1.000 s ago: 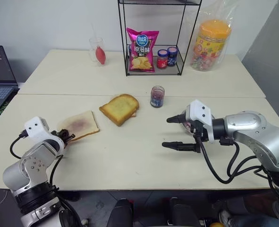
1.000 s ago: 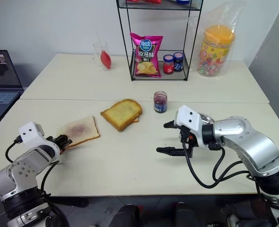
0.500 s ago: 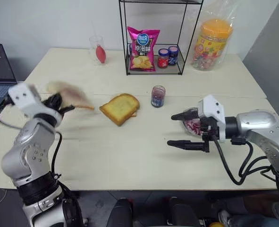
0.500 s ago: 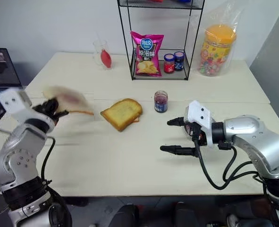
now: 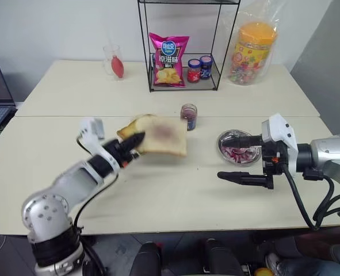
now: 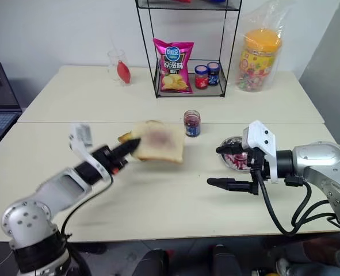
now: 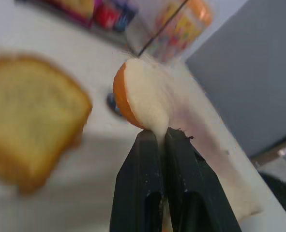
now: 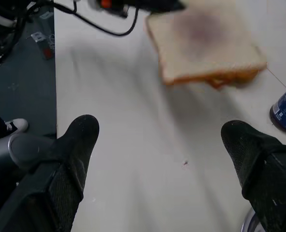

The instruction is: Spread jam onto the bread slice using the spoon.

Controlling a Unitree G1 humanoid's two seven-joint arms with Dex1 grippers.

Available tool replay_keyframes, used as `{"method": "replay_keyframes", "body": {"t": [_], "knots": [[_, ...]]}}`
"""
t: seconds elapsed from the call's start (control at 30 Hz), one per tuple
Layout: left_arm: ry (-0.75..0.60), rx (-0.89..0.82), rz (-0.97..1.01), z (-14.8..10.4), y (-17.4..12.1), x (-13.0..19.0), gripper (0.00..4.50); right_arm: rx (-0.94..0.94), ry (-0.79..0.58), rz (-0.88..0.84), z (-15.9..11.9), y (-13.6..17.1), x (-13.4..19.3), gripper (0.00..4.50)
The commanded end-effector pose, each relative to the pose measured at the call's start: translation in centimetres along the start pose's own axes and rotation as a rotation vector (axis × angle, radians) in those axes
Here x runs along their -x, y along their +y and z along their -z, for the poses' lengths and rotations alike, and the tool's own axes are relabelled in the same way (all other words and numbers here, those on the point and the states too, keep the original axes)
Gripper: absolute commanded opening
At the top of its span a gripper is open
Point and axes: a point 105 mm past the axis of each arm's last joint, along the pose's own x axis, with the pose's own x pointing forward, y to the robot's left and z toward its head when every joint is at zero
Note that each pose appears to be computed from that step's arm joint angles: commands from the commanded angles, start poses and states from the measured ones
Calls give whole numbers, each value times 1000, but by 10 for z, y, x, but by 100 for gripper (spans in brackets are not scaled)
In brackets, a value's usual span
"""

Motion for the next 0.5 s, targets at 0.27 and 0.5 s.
{"method": "replay_keyframes", "body": {"t": [0.27,0.5], "knots": [[128,-74,2,63,9,4,3,16,71,-39,10,16,-3,450],[128,-128,30,72,4,-11,3,-3,153,-48,28,19,-1,450]]}}
